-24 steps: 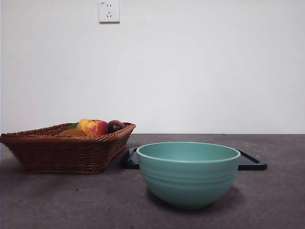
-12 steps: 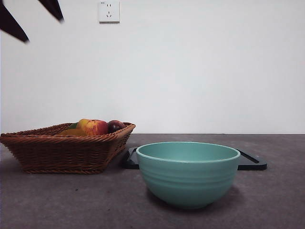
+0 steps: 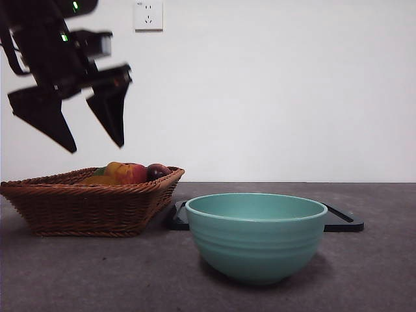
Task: Pick up the wifruite, put it on the bowl, pick up the plate, put it on desk
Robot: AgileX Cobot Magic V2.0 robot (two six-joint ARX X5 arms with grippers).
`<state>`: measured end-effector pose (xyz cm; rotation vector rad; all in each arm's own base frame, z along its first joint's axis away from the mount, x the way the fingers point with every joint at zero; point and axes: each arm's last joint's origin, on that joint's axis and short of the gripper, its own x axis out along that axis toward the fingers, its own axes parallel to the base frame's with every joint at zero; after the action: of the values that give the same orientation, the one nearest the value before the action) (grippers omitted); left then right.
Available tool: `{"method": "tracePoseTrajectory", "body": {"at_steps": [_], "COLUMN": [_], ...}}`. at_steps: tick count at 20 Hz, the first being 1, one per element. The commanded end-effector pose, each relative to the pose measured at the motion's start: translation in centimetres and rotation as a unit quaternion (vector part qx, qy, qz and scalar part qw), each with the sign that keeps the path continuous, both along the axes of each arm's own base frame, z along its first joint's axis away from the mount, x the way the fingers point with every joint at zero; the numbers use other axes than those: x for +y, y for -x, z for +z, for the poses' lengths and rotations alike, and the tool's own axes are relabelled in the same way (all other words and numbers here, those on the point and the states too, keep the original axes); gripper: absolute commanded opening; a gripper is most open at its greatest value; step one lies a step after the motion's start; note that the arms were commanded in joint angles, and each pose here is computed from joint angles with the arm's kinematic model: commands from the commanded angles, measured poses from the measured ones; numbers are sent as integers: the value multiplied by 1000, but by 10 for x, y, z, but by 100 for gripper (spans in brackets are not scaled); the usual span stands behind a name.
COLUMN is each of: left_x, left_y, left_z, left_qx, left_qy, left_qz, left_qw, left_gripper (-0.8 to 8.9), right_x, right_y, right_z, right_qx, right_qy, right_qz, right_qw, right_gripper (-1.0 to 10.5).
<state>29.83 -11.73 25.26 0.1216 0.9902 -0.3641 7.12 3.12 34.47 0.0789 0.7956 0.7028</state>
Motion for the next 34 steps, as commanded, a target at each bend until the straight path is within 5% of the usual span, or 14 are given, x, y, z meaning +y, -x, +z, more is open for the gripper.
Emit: {"method": "tracePoseTrajectory", "body": {"at_steps": [1,10,15,22,29,34], "left_x": [-6,-13,-13,-14,-41,-84], "left_y": [-12,-30,-29,-12,61,100], "left_z": [-11,-51,-52,-18,62,65], "left_qx": [4,40,43,9,-80,-72], "left_qy": [-10,-39,-41,-24,66,84], "left_qz": [-5,1,1,-5,-114,-211], "left_qw": [1000,998,998,1000,988,971], "left_gripper": [430,427,209,204,204,204], "right_x": [0,0,1,1,1,1], "right_y": [0,0,-1,-1,-2,-2], "right_z": [6,6,7,7,7,8], "right_qx": [-10,-13,-18,-18,-24,-24], "right_qy": [-4,-5,-6,-6,-8,-8], "right_qz": [2,2,2,2,2,2], "right_qw": [1000,1000,1000,1000,1000,1000], "right_gripper": [379,379,379,379,379,379]}}
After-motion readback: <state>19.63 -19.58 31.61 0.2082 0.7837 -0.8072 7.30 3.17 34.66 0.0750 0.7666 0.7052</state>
